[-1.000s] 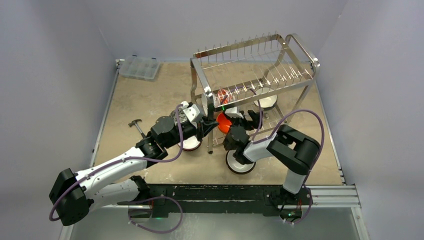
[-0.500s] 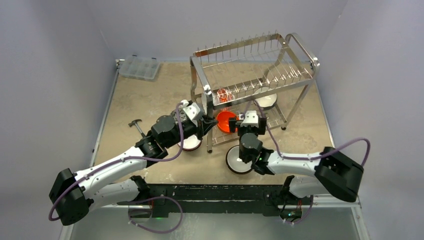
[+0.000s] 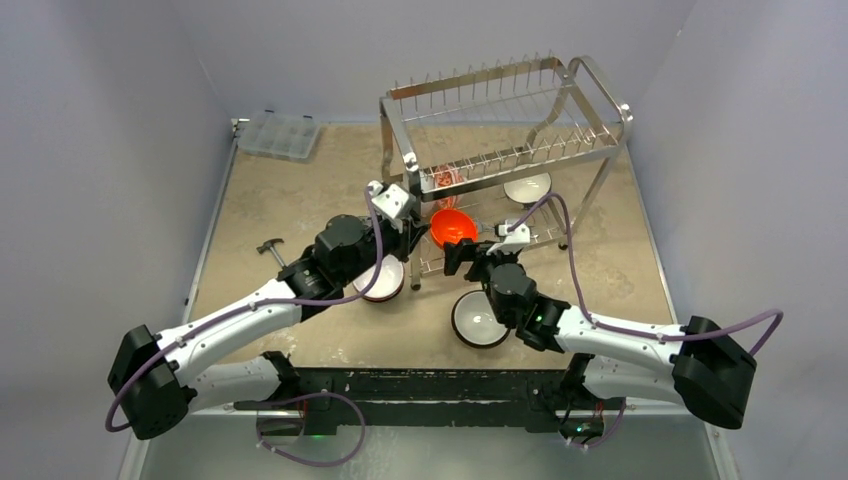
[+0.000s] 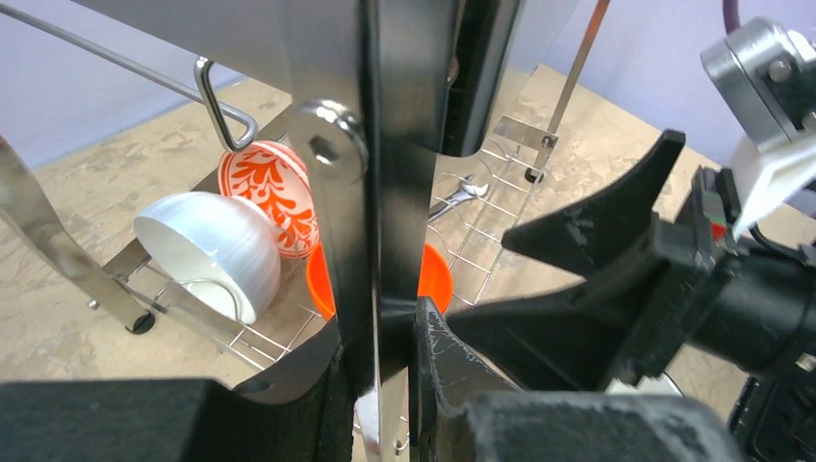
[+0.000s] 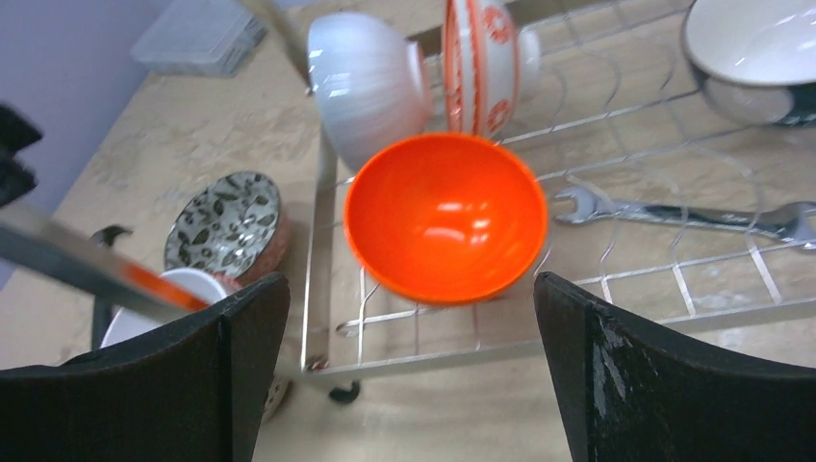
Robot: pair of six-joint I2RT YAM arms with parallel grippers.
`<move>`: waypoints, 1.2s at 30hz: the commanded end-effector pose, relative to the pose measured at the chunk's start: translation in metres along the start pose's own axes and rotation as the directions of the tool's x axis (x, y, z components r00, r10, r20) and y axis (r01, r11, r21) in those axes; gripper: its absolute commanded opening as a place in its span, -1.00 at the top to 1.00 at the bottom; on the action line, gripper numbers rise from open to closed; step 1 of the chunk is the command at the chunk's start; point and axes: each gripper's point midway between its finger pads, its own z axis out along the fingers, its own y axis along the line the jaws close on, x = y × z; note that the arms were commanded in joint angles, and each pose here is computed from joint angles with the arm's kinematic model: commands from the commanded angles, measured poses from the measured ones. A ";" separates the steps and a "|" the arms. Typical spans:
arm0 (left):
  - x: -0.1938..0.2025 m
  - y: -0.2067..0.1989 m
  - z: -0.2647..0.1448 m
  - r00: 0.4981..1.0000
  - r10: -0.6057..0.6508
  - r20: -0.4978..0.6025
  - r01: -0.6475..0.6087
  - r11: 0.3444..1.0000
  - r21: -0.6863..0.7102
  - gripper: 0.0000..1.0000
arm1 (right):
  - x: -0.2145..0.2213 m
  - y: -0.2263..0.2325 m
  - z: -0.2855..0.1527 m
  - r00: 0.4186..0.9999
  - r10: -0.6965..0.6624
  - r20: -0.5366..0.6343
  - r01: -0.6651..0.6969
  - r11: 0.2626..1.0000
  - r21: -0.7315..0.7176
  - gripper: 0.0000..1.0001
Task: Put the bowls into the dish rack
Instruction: Adjust the dish rack at the center of the board, then pick up the bowl from the dish rack.
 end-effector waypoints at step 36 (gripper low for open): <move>-0.022 0.048 -0.009 0.997 -0.082 0.004 0.082 0.990 -0.115 1.00 | 0.053 -0.017 0.084 0.753 0.555 -0.353 -0.498 0.832 0.244 0.40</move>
